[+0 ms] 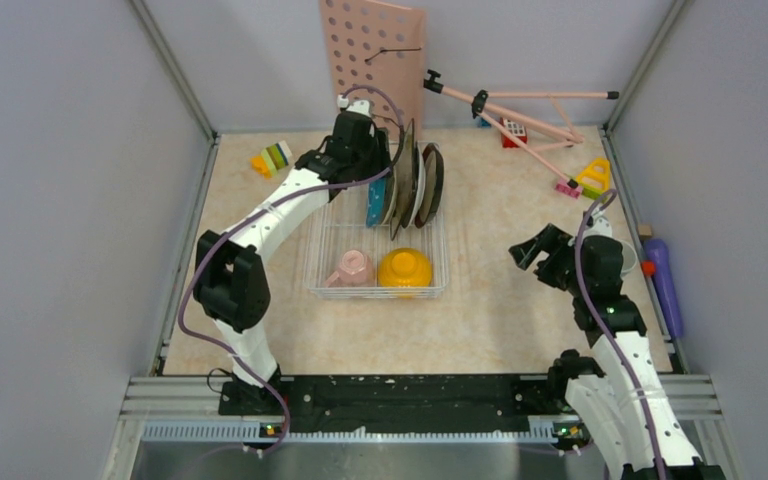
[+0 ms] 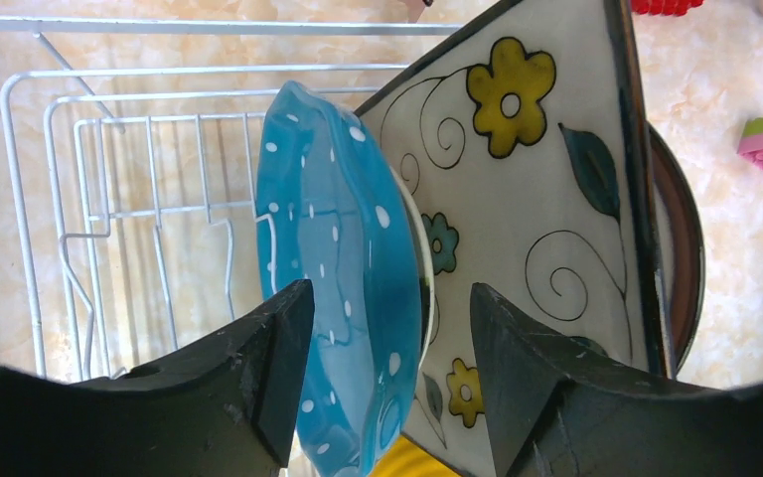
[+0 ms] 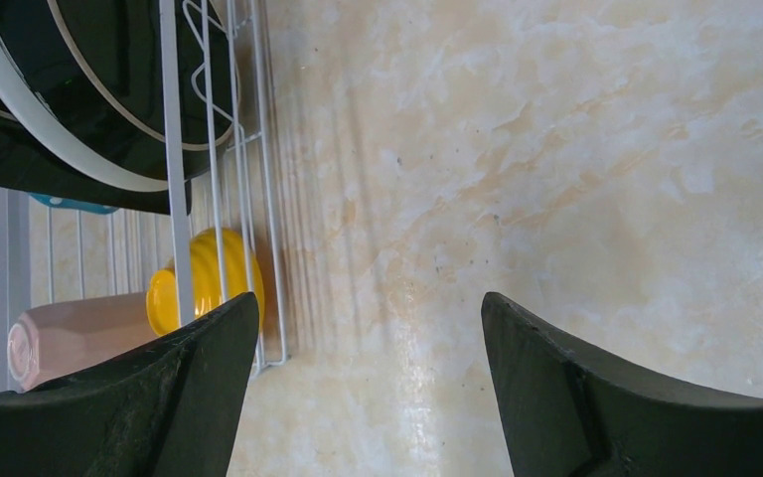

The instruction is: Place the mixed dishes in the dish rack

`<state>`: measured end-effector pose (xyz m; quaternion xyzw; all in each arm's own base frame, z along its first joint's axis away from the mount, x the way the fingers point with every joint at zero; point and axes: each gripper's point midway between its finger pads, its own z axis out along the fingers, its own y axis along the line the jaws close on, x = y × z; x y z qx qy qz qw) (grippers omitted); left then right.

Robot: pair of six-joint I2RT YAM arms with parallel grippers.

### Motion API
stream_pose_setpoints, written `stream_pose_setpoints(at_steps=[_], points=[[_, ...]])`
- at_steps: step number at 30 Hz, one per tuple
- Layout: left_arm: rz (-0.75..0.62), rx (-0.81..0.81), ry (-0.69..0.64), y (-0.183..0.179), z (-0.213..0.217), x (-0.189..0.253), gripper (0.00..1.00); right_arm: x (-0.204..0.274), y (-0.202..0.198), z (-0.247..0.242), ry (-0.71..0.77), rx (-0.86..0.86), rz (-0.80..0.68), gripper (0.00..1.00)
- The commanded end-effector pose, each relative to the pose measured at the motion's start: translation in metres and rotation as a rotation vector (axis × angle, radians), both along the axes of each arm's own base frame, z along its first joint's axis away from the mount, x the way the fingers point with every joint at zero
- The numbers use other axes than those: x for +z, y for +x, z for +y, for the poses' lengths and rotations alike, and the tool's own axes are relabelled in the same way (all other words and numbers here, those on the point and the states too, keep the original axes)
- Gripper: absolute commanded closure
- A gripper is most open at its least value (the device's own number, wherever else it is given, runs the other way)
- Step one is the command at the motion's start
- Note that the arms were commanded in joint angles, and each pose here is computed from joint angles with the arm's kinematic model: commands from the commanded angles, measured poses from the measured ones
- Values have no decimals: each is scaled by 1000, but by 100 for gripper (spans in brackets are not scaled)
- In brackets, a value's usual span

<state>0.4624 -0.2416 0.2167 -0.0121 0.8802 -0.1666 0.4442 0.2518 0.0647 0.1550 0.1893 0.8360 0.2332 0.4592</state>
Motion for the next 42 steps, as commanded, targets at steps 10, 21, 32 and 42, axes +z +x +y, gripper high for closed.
stream_pose_setpoints(at_steps=[10,21,32,42], points=[[-195,-25,-106,-33,14,100,34,36,-3,-17,-75,-64,-65,19],[-275,-19,-116,-112,60,130,32,39,-17,-81,-109,-515,108,22],[-299,-53,-166,-178,85,104,32,52,-20,-135,-302,-825,255,19],[-284,-58,-178,-219,104,84,32,51,14,-160,-333,-943,339,18]])
